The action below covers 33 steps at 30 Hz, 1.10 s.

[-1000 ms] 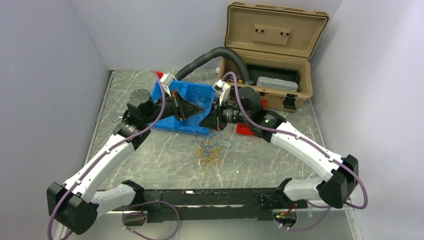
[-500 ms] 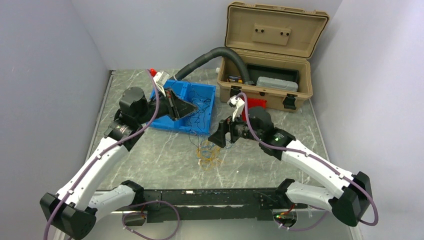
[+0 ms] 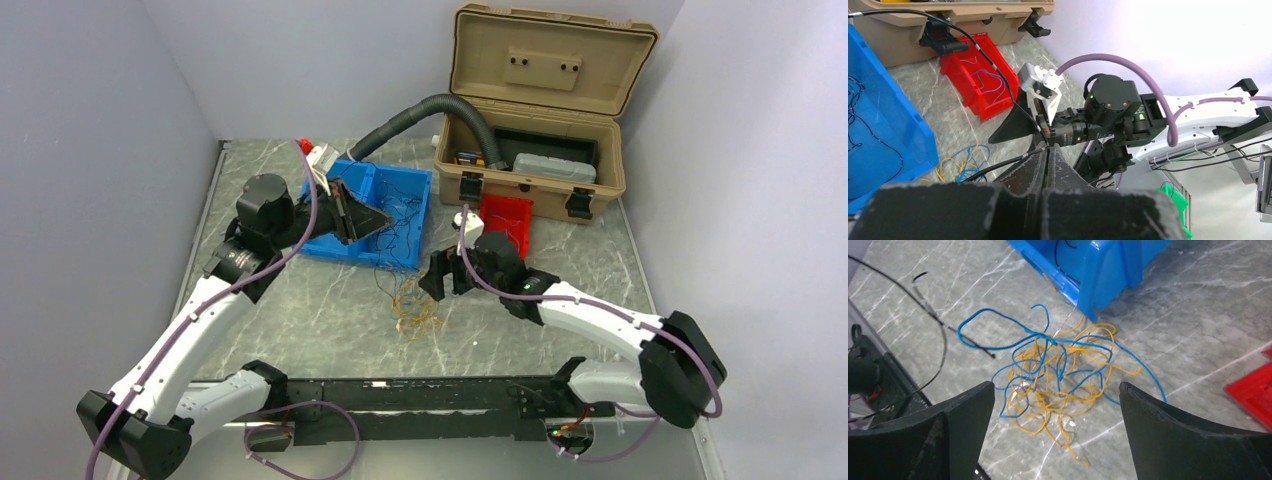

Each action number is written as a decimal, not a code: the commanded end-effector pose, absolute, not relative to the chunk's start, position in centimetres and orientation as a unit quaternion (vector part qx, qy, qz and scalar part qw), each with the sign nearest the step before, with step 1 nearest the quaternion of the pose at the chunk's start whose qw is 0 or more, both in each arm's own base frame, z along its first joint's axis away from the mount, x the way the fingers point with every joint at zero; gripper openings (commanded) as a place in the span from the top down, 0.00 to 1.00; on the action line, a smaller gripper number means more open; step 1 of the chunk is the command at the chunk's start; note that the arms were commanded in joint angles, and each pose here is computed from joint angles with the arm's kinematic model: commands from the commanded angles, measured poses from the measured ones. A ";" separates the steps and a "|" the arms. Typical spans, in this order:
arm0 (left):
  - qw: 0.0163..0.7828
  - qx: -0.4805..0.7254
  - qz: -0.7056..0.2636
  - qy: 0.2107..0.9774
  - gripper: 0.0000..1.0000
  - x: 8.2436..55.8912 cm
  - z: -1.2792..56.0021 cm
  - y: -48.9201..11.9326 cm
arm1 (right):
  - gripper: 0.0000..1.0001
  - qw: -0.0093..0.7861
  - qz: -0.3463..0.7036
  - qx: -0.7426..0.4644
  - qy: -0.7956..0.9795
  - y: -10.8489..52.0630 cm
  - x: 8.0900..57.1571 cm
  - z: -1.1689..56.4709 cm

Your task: Untangle the cables

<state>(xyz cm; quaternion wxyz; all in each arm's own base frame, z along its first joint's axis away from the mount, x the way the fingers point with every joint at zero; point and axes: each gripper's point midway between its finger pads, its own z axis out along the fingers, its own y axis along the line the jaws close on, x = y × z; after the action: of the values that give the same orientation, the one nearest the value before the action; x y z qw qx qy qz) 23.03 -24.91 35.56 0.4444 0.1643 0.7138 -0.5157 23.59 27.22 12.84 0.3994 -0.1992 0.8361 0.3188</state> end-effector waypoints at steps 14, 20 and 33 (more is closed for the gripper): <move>0.496 0.166 -0.489 0.698 1.00 23.9 39.4 -22.6 | 0.78 0.417 0.242 -0.097 0.871 27.9 27.1 6.7; 0.528 0.129 -0.411 0.732 1.00 27.0 39.9 -18.4 | 1.00 0.397 0.174 -0.010 0.901 20.8 24.8 5.7; 0.518 0.088 -0.436 0.731 1.00 32.9 38.7 -19.3 | 1.00 0.439 0.019 0.314 0.842 4.0 21.8 11.3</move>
<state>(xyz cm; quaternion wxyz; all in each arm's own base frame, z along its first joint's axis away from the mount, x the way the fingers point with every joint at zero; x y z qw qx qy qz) 31.60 -18.70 37.30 0.5000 0.0814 0.7495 -0.4261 23.57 8.63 9.62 0.4322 0.2317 0.8661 0.0969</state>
